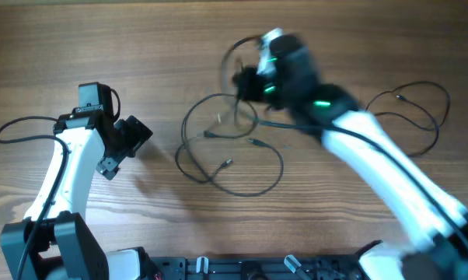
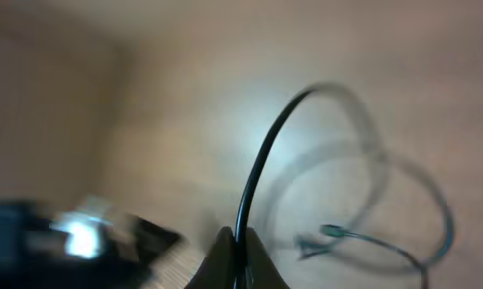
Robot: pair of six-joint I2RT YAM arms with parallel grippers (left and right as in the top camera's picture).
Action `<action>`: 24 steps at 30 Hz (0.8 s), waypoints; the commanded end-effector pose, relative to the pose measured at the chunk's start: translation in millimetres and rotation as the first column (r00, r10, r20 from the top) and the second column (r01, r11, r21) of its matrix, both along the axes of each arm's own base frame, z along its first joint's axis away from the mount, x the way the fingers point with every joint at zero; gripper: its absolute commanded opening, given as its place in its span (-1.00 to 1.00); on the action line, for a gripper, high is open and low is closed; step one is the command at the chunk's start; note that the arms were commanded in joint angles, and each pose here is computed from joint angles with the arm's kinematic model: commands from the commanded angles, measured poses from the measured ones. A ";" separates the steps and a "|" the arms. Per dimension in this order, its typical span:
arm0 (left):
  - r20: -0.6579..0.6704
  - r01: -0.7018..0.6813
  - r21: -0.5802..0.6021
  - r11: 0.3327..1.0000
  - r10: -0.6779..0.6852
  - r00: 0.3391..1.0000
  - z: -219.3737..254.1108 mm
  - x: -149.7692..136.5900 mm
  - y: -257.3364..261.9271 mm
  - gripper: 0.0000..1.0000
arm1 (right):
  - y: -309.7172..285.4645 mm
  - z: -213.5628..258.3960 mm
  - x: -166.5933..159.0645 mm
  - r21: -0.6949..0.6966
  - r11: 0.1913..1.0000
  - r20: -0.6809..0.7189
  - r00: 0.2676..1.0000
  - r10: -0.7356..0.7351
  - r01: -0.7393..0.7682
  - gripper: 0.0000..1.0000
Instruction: Untangle cables
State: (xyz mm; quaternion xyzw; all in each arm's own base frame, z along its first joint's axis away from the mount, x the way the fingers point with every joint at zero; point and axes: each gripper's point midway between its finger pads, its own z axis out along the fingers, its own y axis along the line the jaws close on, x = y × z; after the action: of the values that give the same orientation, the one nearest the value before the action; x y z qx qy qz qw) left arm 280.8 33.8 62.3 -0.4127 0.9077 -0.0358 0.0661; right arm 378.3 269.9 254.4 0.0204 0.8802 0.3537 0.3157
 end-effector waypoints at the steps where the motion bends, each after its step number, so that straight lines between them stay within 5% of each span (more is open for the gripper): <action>1: 0.021 0.029 -0.110 0.994 -0.027 0.999 -1.2 4.1 -18.8 1.00 | -51.7 92.1 -4.2 0.092 0.992 0.205 0.974 -0.098 0.080 -0.91; 8: 0.215 0.250 -0.294 0.923 -0.191 0.958 17.4 37.8 -97.1 0.99 | -89.7 156.7 -36.0 0.183 0.980 0.331 0.933 -0.139 0.081 -0.91; 17: 0.237 0.456 -0.198 0.867 -0.410 0.881 13.9 27.9 -160.9 1.00 | -157.8 122.2 -3.6 0.004 0.897 0.319 0.850 -0.420 0.442 -0.91; 24: 0.155 0.502 -0.191 0.844 -0.479 0.864 -7.0 12.0 -177.7 1.00 | -237.2 113.7 7.1 -0.166 0.814 0.389 0.796 -0.464 0.556 -0.91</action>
State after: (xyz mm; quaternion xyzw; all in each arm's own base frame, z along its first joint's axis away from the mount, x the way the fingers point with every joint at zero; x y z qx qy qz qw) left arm 299.6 -144.2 70.8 -0.1792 0.9603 -0.2021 0.0698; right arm 382.7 64.4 364.4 0.1628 0.8140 0.1855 0.5258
